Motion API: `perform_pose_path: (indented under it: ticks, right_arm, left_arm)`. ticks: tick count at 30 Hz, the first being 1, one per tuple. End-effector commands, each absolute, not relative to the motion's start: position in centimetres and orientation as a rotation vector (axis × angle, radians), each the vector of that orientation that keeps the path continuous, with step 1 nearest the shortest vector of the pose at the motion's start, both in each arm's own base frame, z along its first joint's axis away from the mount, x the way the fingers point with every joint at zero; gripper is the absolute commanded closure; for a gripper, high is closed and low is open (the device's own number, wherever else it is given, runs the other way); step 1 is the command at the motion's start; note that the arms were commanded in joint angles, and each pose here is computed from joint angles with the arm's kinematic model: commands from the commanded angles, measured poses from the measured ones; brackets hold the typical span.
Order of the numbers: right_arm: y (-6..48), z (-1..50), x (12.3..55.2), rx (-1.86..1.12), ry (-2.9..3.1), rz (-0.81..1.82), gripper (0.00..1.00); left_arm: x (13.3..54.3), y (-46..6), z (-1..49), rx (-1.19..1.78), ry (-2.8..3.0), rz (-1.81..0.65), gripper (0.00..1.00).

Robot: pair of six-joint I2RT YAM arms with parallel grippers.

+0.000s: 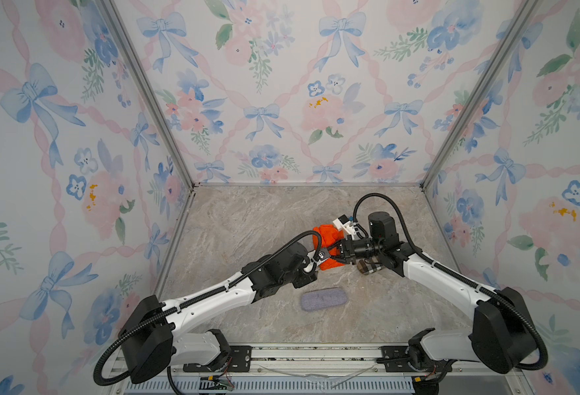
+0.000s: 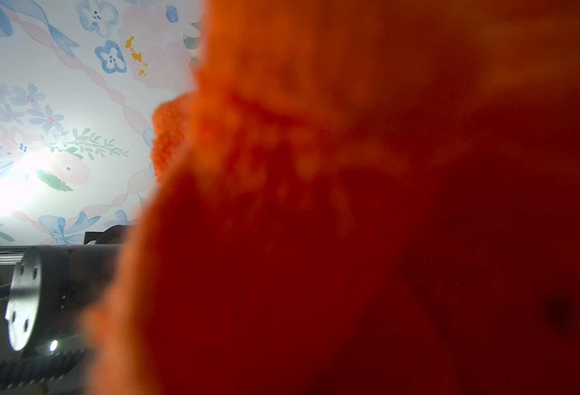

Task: Wipe the eyeglass case
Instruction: Wipe the dirt from the eyeglass case.

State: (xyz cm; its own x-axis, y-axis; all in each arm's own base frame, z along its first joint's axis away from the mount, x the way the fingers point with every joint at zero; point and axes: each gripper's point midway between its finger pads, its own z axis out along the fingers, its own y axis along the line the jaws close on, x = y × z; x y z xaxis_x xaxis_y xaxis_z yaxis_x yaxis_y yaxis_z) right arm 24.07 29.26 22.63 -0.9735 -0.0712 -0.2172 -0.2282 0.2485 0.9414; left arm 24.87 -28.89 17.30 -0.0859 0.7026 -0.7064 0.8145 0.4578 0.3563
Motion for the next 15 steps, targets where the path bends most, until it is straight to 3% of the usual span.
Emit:
perform_pose_path:
  ticks: [1, 7, 15]
  right_arm:
    - [29.4, 21.8, 22.7, -0.326, 2.47, 1.823, 1.0]
    - [25.3, 22.8, 23.8, -0.333, 2.527, 1.606, 1.0]
    - [26.7, 22.7, 21.6, -0.428, 2.567, 1.474, 1.0]
  left_arm:
    - [26.1, -31.8, 25.5, 1.104, 1.591, -0.291, 0.68]
    - [26.4, -31.4, 25.2, 1.095, 1.611, -0.257, 0.67]
    - [26.8, -31.8, 24.6, 1.098, 1.645, -0.259, 0.67]
